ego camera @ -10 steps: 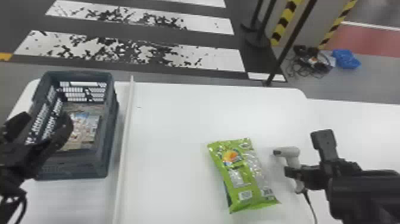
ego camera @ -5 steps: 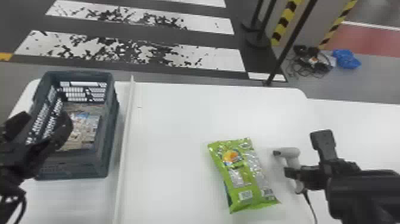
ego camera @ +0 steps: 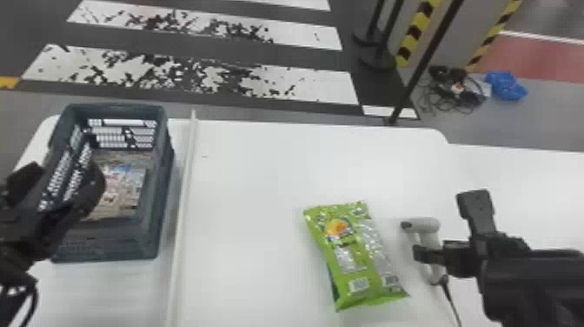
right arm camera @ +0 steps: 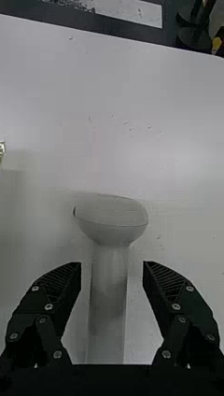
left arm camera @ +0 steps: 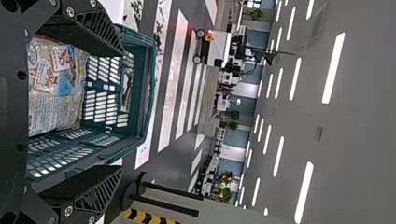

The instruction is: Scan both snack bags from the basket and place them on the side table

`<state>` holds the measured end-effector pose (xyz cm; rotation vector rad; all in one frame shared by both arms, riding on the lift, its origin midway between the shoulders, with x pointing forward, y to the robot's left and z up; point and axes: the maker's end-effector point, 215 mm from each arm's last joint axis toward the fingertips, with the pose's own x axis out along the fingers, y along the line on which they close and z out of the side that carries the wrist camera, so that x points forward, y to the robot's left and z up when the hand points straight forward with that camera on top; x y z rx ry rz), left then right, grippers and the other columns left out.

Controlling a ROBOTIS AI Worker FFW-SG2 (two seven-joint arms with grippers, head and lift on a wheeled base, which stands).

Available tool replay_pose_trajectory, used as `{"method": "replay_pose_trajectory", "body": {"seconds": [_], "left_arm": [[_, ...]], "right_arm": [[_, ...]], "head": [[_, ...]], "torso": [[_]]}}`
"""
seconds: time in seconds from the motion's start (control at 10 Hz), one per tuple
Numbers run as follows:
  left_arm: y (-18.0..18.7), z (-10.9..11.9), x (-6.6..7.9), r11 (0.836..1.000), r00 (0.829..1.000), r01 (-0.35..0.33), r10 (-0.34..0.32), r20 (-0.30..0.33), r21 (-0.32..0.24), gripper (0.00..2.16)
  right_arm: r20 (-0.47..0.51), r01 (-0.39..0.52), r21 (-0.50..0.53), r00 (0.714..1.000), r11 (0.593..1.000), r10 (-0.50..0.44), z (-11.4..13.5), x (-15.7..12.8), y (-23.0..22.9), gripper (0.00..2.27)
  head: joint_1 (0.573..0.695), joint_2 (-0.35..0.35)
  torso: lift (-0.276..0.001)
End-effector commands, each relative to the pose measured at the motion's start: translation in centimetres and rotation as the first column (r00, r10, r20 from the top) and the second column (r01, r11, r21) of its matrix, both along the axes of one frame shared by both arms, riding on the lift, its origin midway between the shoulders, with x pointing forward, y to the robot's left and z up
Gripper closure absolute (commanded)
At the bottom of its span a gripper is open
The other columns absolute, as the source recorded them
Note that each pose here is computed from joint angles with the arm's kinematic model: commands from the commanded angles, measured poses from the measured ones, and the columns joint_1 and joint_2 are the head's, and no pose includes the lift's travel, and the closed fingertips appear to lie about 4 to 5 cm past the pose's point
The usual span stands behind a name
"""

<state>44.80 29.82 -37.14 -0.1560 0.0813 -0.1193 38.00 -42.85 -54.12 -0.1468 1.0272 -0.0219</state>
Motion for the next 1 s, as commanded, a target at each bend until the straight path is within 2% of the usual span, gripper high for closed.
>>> {"method": "replay_pose_trajectory", "body": {"seconds": [0.0,0.1,0.3,0.5,0.9], "left_arm": [[0.1,0.0,0.0,1.000,1.000,-0.001,0.001,0.000,0.000,0.15],[0.1,0.0,0.0,1.000,1.000,-0.001,0.001,0.000,0.000,0.15],[0.1,0.0,0.0,1.000,1.000,-0.003,0.003,0.001,-0.002,0.15],[0.1,0.0,0.1,1.000,1.000,-0.003,0.003,0.001,-0.002,0.15],[0.0,-0.1,0.0,1.000,1.000,-0.002,0.002,-0.001,-0.003,0.15]], "right_arm": [[0.025,0.011,0.001,1.000,1.000,-0.011,1.2,-0.3,-0.2,0.08],[0.056,0.025,0.020,0.998,0.999,-0.026,2.8,-0.7,0.0,0.08],[0.057,0.043,0.161,0.997,0.986,-0.053,4.7,-3.2,2.4,0.08],[0.042,-0.003,0.298,0.999,0.954,-0.010,5.5,-4.4,6.1,0.09],[-0.004,-0.068,0.424,0.997,0.903,0.077,4.3,-4.5,10.8,0.10]], "head": [[0.695,-0.175],[0.695,-0.178],[0.695,-0.173],[0.695,-0.146],[0.695,-0.052]], "torso": [[-0.075],[-0.075],[-0.075],[-0.075],[-0.075]]}}
